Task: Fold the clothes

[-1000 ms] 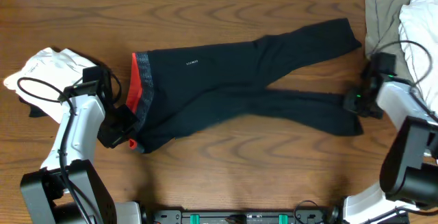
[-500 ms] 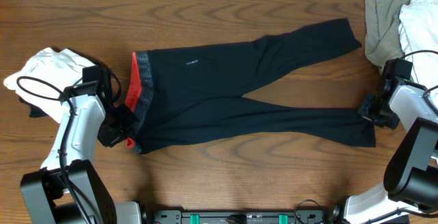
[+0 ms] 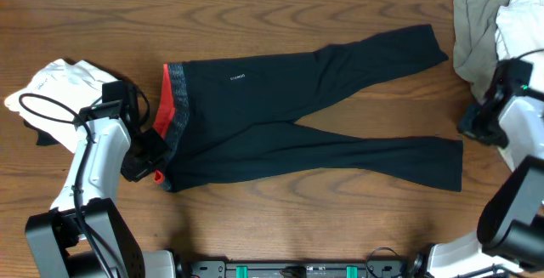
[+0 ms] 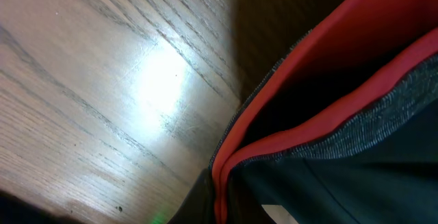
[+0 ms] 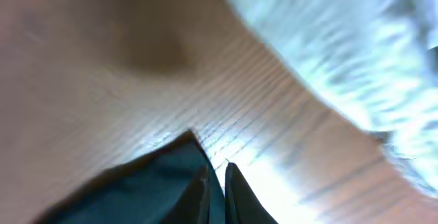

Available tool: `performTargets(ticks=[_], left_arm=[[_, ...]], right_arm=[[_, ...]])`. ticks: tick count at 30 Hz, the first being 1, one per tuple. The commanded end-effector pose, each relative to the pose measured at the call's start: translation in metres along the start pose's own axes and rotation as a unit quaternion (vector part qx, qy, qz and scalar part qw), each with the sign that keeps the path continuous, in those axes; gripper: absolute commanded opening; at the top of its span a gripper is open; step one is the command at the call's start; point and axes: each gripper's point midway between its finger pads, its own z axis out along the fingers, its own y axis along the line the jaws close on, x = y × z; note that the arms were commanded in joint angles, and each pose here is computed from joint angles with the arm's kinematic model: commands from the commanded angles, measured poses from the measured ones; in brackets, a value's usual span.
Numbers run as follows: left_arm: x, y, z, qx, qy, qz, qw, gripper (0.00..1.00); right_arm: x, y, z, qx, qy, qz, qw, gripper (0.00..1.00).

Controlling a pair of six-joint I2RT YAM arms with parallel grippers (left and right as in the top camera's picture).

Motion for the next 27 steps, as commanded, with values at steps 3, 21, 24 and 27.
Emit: performTargets(ticks=[3, 21, 24, 27], left_arm=[[-0.001, 0.005, -0.001, -0.013, -0.007, 0.009, 1.0, 0.07], [-0.001, 0.005, -0.001, -0.013, -0.007, 0.009, 1.0, 0.07], [-0.001, 0.005, -0.001, -0.013, -0.007, 0.009, 1.0, 0.07], [-0.001, 0.005, -0.001, -0.013, -0.007, 0.009, 1.0, 0.07]], right_arm=[[-0.025, -0.009, -0.051, -0.008, -0.055, 0.008, 0.998, 0.11], [0.106, -0.006, 0.009, -0.011, 0.132, 0.058, 0.99, 0.57], [0.116, -0.005, 0.022, -0.013, 0.131, 0.059, 0.99, 0.57], [0.126, -0.004, 0.032, -0.013, 0.131, 0.062, 0.989, 0.57]])
